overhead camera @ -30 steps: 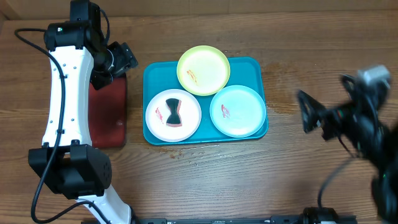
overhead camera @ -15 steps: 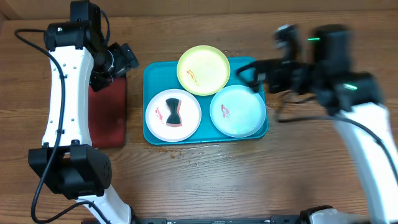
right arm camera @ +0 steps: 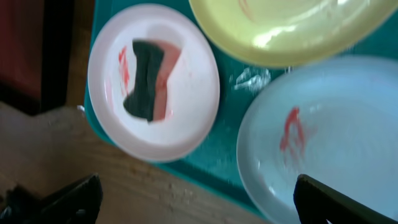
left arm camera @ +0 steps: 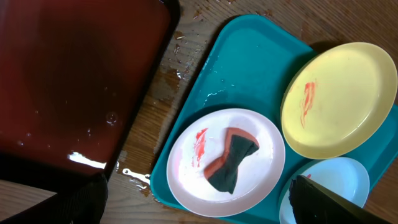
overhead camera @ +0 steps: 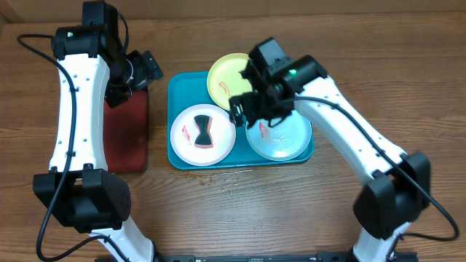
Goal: Clean dirty plates on tray and stack at the side
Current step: 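Move the right gripper to the white plate rim and grasp it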
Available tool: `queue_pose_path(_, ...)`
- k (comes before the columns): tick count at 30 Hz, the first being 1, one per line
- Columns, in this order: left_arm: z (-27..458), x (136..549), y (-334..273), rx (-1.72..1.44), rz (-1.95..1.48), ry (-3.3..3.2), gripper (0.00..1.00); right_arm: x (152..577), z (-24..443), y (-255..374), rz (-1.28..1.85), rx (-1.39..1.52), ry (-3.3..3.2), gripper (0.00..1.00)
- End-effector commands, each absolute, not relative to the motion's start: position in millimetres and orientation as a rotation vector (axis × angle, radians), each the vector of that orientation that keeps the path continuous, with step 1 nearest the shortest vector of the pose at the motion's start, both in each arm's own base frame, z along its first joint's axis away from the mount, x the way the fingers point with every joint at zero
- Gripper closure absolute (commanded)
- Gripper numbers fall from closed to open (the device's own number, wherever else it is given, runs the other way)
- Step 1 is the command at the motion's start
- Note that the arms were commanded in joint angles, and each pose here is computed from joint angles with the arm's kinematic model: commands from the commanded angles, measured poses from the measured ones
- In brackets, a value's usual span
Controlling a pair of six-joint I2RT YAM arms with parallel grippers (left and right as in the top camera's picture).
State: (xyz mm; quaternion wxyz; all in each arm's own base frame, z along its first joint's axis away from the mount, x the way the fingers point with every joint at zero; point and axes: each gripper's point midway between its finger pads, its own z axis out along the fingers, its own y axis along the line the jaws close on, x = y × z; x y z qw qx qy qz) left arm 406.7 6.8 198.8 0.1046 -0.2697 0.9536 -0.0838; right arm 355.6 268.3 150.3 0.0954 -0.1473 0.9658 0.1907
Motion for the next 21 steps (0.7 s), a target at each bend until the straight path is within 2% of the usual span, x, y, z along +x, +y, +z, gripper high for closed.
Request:
queue_pose_path(1, 201.0, 405.2, 4.6, -0.783, -0.254, 2.813, 0.07, 380.9, 168.8, 281.6, 0.614, -0.363, 2.758, 0.0)
queue_pose_path(5, 200.3, 402.6, 4.6, -0.787, -0.251, 2.823, 0.06, 402.1, 182.3, 300.1, 0.645, -0.395, 2.617, 0.0)
queue_pose_path(8, 199.7, 400.1, 4.5, -0.791, -0.247, 2.833, 0.05, 402.2, 181.5, 304.5, 0.651, -0.405, 2.61, 0.03)
queue_pose_path(9, 199.6, 399.3, 4.4, -0.792, -0.247, 2.836, 0.05, 399.6, 178.5, 304.9, 0.647, -0.408, 2.624, 0.07)
queue_pose_path(11, 199.4, 398.6, 4.4, -0.793, -0.246, 2.839, 0.03, 394.6, 170.8, 305.5, 0.638, -0.413, 2.656, 0.27)
queue_pose_path(12, 199.4, 398.3, 4.4, -0.793, -0.246, 2.84, 0.02, 392.8, 165.7, 306.8, 0.633, -0.416, 2.671, 0.33)
queue_pose_path(15, 199.3, 398.3, 3.6, -0.79, -0.247, 2.841, 0.0, 389.8, 143.9, 311.2, 0.616, -0.381, 2.735, 0.37)
queue_pose_path(17, 199.3, 398.3, 1.9, -0.78, -0.247, 2.844, 0.0, 388.9, 127.4, 314.6, 0.609, -0.371, 2.772, 0.45)
queue_pose_path(21, 199.3, 397.9, -6.0, -0.664, -0.241, 2.872, 0.0, 388.0, 97.2, 319.9, 0.583, -0.38, 2.825, 0.45)
